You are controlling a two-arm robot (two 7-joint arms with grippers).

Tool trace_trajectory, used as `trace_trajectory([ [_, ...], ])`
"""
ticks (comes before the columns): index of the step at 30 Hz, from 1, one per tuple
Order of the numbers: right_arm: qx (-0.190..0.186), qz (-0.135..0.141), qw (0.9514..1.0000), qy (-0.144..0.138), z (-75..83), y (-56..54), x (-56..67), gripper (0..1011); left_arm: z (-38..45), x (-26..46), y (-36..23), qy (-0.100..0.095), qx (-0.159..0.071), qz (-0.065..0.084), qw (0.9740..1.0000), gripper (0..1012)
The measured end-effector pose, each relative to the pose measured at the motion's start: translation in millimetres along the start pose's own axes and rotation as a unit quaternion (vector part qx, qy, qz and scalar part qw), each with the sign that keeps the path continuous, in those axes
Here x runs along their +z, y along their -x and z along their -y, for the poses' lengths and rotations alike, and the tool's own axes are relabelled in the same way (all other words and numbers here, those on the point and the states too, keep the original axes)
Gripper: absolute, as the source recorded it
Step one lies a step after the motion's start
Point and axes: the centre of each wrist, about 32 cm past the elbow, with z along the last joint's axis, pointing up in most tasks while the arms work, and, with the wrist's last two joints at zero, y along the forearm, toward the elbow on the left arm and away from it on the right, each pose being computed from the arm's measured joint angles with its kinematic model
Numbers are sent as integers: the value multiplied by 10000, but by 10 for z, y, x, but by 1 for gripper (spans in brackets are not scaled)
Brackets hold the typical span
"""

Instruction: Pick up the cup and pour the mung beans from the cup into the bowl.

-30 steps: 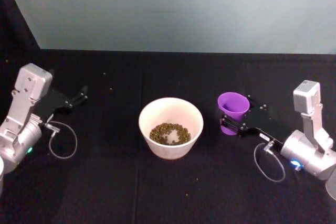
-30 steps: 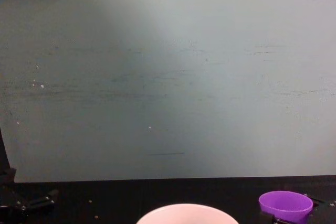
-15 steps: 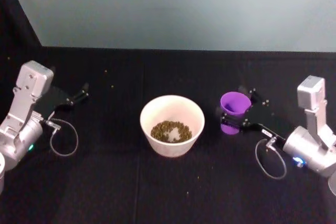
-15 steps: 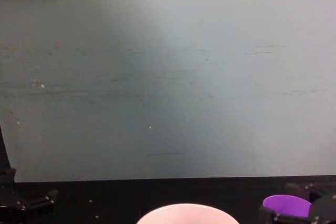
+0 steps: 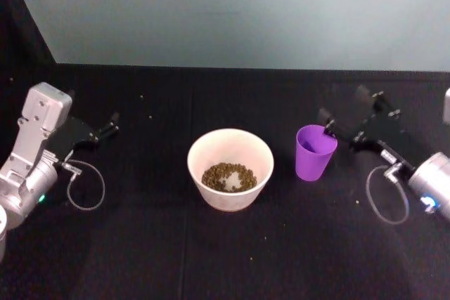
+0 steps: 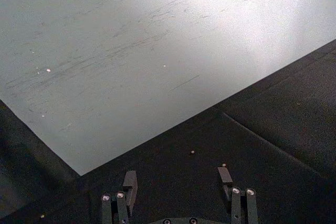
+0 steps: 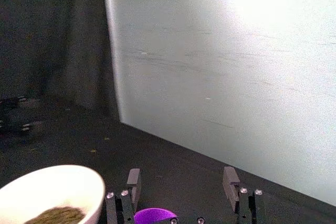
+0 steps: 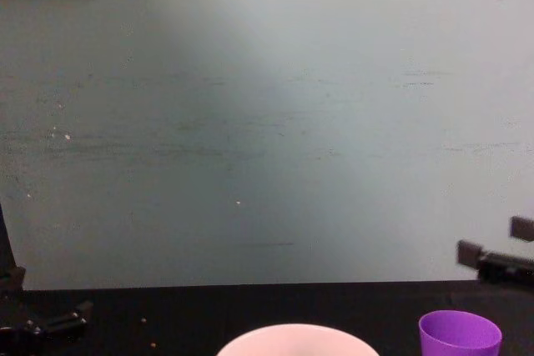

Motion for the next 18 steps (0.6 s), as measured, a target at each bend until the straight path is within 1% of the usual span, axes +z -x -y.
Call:
trace_trajectory([
  [1,-166,-17,9999,28,36,1,45,1002,0,0,0,0,0,0,10000,1000],
  [3,-317,-24,9995,56,68,3,75,1002,0,0,0,0,0,0,10000,1000],
  [6,-663,7,9978,46,133,5,104,1002,0,0,0,0,0,0,10000,1000],
  [10,-857,115,9962,51,154,1,95,1002,0,0,0,0,0,0,10000,1000],
  [14,-1047,238,9942,104,146,-37,35,1002,0,0,0,0,0,0,10000,1000],
  [18,-1194,301,9922,176,117,-81,-19,1002,0,0,0,0,0,0,10000,1000],
])
